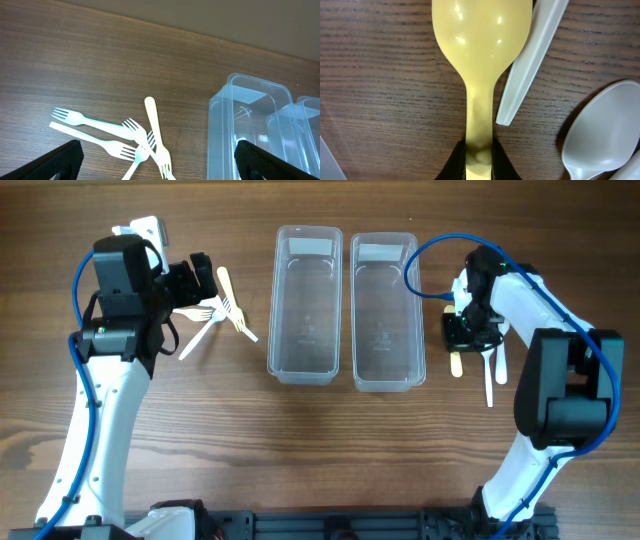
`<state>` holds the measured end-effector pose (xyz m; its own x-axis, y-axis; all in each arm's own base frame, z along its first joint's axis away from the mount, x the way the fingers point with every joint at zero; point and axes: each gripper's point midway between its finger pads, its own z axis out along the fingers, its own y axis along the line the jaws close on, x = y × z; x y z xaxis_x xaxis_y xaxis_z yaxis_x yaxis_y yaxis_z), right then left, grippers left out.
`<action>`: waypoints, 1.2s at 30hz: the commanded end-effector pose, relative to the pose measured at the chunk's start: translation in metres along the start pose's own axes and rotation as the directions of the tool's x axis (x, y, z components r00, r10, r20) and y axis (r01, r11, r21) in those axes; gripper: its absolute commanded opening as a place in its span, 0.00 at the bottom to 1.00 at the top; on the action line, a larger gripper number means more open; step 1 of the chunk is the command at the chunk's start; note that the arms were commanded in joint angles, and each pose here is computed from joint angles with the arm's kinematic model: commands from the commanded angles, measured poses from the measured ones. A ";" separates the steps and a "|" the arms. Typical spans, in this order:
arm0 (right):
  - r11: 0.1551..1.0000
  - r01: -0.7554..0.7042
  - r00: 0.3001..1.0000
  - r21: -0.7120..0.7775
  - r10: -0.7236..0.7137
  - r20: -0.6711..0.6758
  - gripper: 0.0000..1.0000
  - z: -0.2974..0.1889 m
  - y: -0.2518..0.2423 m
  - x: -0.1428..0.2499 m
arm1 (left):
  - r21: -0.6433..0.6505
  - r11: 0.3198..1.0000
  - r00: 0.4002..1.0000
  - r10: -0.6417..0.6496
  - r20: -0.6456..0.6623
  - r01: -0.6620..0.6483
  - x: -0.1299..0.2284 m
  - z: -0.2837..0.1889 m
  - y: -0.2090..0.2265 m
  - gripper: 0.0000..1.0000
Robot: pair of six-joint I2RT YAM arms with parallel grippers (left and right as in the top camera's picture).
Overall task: Pack container
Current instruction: 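Lower the right gripper onto the yellow spoon and grasp it, then carry the yellow spoon into the right container and release it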
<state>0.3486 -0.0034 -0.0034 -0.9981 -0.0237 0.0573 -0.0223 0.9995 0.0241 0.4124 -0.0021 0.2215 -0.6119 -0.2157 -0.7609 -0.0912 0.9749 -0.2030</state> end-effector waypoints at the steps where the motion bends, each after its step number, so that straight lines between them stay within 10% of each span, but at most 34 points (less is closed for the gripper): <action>1: 0.999 -0.039 0.991 0.021 0.036 0.126 0.04 -0.039 -0.001 -0.022 | 0.000 1.000 1.000 -0.005 0.013 0.005 -0.007 -0.002 0.000 1.00; 12: 0.954 -0.028 0.882 -0.299 0.165 0.442 0.04 -0.172 0.064 -0.038 | 0.000 1.000 1.000 -0.005 0.014 0.005 -0.007 -0.002 0.000 1.00; 29: 0.968 0.076 0.944 -0.240 0.007 0.329 0.04 -0.114 0.175 -0.021 | 0.000 1.000 1.000 -0.005 0.013 0.005 -0.007 -0.002 0.000 1.00; 36: 0.989 0.083 0.919 -0.125 -0.027 0.393 0.41 -0.125 0.156 -0.033 | 0.000 1.000 1.000 -0.005 0.014 0.005 -0.007 -0.002 0.000 1.00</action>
<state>0.3742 0.1629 0.1089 -0.9603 -0.0200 -0.2782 -0.0866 0.9695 0.2291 0.4124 -0.0021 0.2215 -0.6120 -0.2157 -0.7609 -0.0909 0.9749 -0.2032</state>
